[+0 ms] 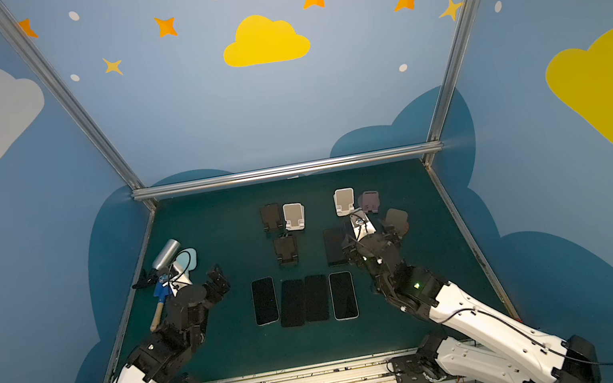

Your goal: Remove the phone from the phone stand

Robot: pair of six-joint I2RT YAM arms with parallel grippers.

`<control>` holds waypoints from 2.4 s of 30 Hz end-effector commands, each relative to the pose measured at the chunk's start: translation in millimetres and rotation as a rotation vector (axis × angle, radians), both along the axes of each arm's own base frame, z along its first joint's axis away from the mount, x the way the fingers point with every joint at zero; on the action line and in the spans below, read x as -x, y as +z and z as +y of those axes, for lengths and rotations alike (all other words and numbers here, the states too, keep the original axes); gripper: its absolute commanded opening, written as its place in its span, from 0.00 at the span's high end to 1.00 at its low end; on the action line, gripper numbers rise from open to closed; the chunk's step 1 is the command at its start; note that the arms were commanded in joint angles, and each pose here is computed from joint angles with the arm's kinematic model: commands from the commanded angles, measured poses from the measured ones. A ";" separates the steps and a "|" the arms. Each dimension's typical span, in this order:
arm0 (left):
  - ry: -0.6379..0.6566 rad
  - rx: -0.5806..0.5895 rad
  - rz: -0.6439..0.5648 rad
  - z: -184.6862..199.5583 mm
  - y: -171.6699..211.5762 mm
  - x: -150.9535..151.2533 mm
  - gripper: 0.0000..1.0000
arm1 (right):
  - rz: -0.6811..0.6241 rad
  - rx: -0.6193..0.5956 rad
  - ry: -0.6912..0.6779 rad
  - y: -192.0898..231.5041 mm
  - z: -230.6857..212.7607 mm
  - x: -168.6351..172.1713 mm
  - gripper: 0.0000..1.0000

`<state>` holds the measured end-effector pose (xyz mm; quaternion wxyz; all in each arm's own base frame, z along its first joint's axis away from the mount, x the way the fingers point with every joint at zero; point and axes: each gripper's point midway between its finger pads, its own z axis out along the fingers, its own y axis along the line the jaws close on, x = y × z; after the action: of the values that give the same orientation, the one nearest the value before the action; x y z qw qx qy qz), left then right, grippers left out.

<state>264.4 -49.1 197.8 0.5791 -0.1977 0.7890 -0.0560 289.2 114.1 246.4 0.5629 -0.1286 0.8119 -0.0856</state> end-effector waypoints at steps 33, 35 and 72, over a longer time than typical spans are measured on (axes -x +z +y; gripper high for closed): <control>0.048 -0.226 0.147 92.2 -113.8 -122.4 0.00 | 0.175 -0.242 -0.060 -102.4 -95.4 -82.5 0.08; 0.047 -0.227 0.148 92.1 -113.3 -122.8 0.00 | 0.192 -0.257 -0.061 -106.7 -96.0 -80.3 0.08; 0.018 -0.226 0.144 87.5 -114.2 -123.7 0.00 | 0.240 -0.332 -0.133 -161.7 -98.1 -103.4 0.06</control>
<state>387.3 39.7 83.7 0.5366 -0.1430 0.8296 0.0582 392.6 17.2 82.1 0.4673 0.0032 0.8835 0.0326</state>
